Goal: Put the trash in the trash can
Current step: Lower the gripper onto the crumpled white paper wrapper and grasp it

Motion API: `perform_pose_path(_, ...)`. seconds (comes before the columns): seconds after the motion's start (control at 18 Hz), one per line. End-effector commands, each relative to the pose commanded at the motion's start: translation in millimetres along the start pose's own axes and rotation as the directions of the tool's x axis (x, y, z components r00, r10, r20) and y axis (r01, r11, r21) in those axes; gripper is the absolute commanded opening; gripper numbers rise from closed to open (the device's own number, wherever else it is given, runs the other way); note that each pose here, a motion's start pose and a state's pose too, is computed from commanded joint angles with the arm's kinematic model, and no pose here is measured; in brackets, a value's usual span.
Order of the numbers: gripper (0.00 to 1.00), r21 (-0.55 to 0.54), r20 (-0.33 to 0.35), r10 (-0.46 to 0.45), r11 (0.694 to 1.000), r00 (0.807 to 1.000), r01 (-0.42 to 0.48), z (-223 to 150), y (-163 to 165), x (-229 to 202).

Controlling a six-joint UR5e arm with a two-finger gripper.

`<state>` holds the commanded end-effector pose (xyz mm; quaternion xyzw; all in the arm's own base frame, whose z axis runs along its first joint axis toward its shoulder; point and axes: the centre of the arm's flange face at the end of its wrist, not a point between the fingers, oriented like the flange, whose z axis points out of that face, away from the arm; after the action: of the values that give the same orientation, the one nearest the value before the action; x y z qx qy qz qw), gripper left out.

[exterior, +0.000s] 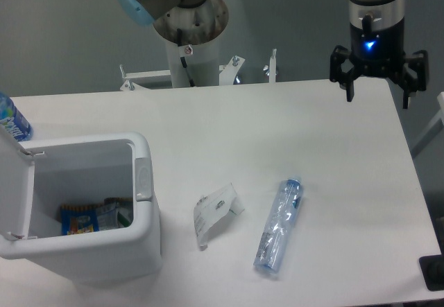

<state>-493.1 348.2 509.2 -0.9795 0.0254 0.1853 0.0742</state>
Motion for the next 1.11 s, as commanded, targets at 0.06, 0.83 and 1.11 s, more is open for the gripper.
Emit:
perform_pose_path(0.06,1.00,-0.001,-0.001,0.005,1.000,1.000,-0.005,2,0,0)
perform_pose_path(0.83,1.00,0.036,0.009,-0.091,0.995,0.996,0.091,51,-24,48)
perform_pose_path(1.11,1.00,0.025,-0.099,0.006,1.000,0.995,-0.004,102,-62,116)
